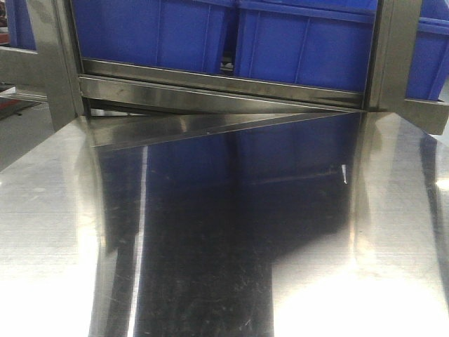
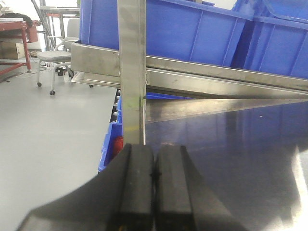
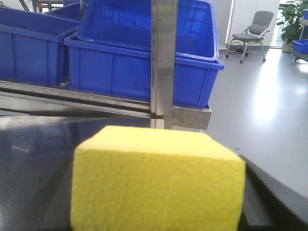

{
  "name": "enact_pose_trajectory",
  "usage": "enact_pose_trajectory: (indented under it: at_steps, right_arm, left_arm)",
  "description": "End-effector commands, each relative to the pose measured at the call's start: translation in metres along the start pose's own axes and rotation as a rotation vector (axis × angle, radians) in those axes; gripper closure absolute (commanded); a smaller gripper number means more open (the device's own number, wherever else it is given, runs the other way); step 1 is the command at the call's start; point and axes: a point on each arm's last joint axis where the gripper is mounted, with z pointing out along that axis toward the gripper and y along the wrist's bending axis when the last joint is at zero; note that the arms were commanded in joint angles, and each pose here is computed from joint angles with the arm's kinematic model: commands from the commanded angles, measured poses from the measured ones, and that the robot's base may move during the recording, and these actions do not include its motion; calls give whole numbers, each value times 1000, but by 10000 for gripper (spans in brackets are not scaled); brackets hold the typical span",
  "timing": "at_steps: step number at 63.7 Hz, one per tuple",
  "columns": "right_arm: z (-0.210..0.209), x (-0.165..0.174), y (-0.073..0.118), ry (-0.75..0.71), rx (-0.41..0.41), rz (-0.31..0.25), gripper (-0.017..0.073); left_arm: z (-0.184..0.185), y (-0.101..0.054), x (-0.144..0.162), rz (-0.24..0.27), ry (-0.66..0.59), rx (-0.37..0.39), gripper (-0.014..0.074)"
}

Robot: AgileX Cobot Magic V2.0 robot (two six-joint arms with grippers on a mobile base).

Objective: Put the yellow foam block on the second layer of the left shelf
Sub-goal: 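Hold the cube raised in the right gripper and start turning away, then drive the base to the shelf rack holding the cube in the right gripper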

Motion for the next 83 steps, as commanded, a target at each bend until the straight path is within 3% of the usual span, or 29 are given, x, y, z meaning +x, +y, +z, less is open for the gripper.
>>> enact_pose_trajectory:
  at_steps: [1, 83]
  right_arm:
    - [-1, -15, 1, -97, -1, -27, 294]
    - [-1, -15, 1, -92, 0, -28, 294]
  left_arm:
    - [1, -1, 1, -11, -53, 17, 457]
    - [1, -1, 1, -11, -53, 17, 457]
